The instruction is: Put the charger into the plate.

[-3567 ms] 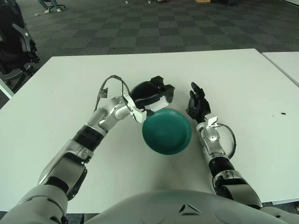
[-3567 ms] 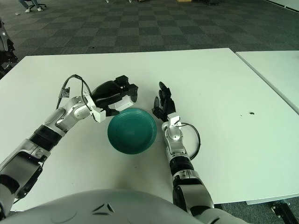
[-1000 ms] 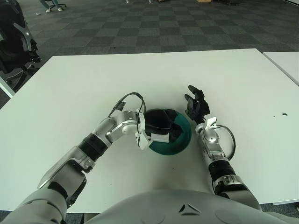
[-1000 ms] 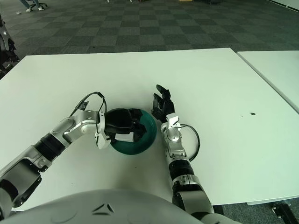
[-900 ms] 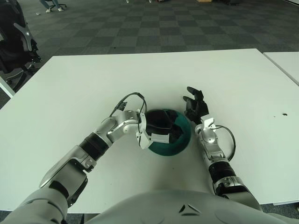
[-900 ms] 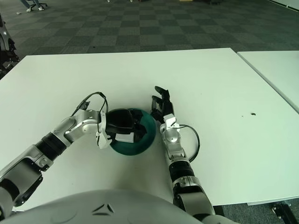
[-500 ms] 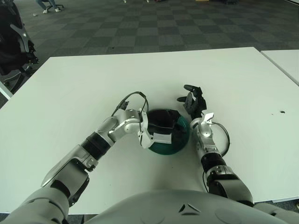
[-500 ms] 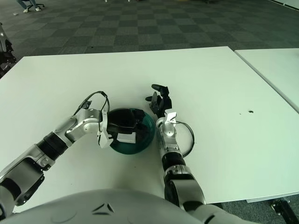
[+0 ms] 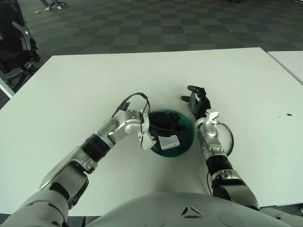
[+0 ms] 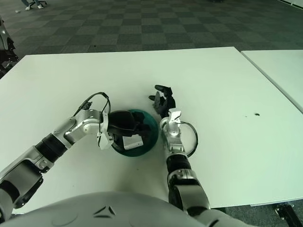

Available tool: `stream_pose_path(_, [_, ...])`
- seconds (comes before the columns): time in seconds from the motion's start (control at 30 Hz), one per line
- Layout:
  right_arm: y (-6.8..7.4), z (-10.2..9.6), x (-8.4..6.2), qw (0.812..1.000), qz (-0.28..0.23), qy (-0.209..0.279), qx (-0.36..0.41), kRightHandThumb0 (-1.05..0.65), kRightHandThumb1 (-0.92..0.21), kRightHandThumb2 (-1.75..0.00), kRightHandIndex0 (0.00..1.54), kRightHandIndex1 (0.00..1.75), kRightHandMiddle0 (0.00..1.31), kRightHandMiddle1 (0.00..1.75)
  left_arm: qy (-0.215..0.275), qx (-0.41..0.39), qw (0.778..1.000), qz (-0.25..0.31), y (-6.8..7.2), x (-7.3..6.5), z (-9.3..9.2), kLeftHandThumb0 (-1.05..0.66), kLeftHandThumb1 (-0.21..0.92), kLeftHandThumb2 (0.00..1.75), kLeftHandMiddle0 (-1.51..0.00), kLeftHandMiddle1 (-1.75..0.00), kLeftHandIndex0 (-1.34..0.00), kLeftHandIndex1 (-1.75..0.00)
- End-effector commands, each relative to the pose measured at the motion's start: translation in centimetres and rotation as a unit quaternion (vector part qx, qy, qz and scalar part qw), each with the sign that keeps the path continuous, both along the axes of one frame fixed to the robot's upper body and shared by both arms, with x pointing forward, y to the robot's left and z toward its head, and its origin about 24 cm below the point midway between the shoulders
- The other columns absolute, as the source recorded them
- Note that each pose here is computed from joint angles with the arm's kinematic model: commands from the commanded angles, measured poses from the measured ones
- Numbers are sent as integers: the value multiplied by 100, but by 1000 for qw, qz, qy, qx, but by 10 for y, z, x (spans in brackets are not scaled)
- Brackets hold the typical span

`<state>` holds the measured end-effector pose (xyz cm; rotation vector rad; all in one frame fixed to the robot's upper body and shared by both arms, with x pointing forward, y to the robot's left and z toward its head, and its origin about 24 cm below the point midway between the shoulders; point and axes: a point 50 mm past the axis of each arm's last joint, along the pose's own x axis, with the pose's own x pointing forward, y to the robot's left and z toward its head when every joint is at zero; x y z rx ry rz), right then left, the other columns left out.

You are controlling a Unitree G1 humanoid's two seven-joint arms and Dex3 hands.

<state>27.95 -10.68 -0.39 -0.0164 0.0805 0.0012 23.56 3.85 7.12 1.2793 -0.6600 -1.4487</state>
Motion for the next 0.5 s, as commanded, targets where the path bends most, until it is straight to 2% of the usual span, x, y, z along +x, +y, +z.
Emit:
stream_pose_path(0.0, [10,-62,-72,959,38,173,-220,-63,-92,-97,25,6,0,46,-16,64,998,-9,6,6,14,-104,92,78,-21,-29,0,-59])
stream_pose_path(0.07, [12,-56,-69,963,23,174,-202,-61,-92,-98,24,3,0,42,-14,63,998,-9,6,6,16,-105,92,80,-20,-16,0,-47])
stream_pose_path(0.17, [15,-50,-66,966,7,176,-187,-59,-92,-98,23,2,0,40,-12,62,998,-8,7,5,18,-105,92,81,-17,-9,0,-38])
stream_pose_path(0.3, [13,-38,-63,977,-41,174,-116,-59,-92,-97,25,2,0,43,-14,47,999,-8,9,5,25,-105,92,81,-14,-4,0,-29])
stream_pose_path(0.37, [10,-30,-66,979,-60,167,-96,-59,-92,-97,26,2,0,46,-13,36,999,-6,10,5,27,-105,92,81,-13,-3,0,-27])
stream_pose_path(0.47, [7,-22,-70,981,-83,156,-85,-57,-92,-93,32,3,0,67,-12,23,1000,-2,11,5,30,-105,92,79,-12,-2,0,-25])
